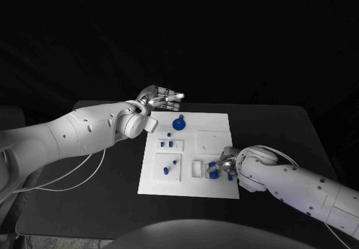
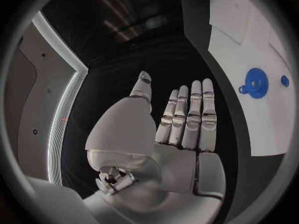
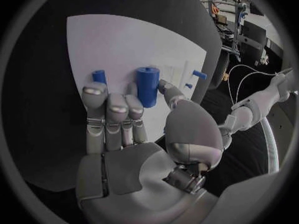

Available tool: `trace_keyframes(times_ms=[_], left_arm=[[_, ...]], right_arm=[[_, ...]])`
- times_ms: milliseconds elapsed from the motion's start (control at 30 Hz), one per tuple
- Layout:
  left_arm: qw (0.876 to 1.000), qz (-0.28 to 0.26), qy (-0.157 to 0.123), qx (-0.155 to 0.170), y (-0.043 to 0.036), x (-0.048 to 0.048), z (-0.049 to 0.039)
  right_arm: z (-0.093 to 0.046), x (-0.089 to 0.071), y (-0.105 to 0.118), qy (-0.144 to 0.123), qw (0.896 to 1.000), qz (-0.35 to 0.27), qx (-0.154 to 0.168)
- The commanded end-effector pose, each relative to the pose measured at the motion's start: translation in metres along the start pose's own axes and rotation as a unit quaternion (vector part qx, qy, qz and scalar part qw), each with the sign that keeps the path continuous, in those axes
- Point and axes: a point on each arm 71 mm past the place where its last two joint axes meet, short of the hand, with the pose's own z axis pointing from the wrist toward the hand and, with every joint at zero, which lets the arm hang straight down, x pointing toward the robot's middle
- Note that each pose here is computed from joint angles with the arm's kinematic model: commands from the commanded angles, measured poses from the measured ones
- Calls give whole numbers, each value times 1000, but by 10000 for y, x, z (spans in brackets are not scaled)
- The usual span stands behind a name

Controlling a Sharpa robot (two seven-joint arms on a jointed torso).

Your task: Assemble the parts on the task board

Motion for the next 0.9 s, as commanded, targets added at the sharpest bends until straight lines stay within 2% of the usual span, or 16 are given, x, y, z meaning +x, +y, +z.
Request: trace_keyframes(times_ms=[33, 533, 733, 900], left_arm=[[1000, -3, 7, 1, -6, 10, 1], [1000, -2, 6, 0, -1, -10, -7], [1000, -2, 7, -1, 0, -10, -8], [1000, -1, 7, -1, -1, -8, -8]], right_arm=[[7, 91, -105, 14, 999, 32, 17], [-262, -201, -14, 9, 995, 101, -10], [-322, -237, 66, 18, 993, 111, -21], [-311, -222, 135, 31, 993, 107, -24]])
